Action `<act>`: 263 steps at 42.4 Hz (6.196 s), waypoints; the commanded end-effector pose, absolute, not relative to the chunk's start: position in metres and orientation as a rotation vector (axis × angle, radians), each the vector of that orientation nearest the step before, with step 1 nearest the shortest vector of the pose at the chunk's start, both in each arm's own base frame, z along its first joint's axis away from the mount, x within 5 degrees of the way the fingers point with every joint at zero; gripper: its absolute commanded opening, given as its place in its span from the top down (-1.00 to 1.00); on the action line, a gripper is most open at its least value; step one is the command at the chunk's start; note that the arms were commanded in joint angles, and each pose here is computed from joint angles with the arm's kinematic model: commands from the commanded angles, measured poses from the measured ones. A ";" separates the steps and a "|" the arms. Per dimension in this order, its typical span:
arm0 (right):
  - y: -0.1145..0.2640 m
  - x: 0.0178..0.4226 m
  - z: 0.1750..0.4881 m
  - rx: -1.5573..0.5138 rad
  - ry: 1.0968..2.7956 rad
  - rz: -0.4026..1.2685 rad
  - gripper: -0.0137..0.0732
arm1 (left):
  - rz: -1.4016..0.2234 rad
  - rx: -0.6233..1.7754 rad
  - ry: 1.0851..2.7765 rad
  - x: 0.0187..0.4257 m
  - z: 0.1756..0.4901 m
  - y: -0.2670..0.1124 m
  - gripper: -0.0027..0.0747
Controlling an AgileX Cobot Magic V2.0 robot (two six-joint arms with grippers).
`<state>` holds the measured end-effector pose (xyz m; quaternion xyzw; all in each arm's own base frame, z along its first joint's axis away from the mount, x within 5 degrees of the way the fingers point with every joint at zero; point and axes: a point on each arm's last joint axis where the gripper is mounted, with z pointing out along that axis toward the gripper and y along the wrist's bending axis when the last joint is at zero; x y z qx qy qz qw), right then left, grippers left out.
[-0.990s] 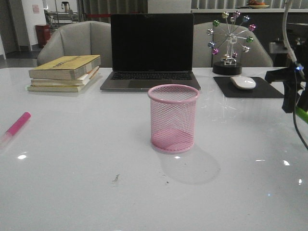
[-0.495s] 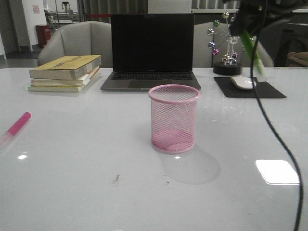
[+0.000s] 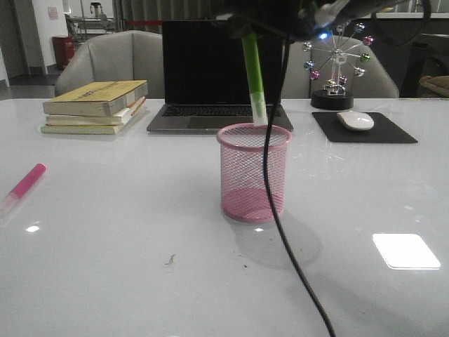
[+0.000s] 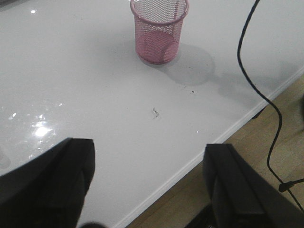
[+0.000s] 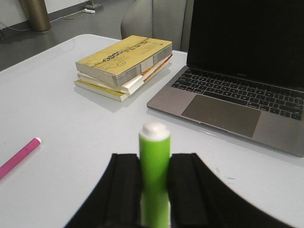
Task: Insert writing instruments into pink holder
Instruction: 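Lift the green marker with the right gripper over the pink holder, then lower the green marker into the holder and open the right gripper, then lower the left gripper onto the pink marker and close on it, then lift the pink marker with the left gripper over the pink holder, then lower the pink marker into the holder and open the left gripper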
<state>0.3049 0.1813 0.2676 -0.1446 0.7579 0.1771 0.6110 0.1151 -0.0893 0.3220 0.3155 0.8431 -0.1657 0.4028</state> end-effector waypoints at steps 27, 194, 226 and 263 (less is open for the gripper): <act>0.165 0.270 0.331 -0.405 1.697 0.425 -0.27 | -0.451 0.754 2.044 0.118 0.336 -0.093 -0.43; 0.071 0.104 0.324 -0.582 2.176 0.402 -0.27 | -0.142 0.198 2.537 0.436 0.254 -0.035 0.70; 0.071 0.104 0.324 -0.582 2.176 0.402 -0.27 | -0.478 0.346 1.405 0.278 0.327 -0.224 0.70; 0.071 0.104 0.324 -0.582 2.176 0.402 -0.27 | -0.583 0.338 1.323 0.285 0.247 -0.301 0.18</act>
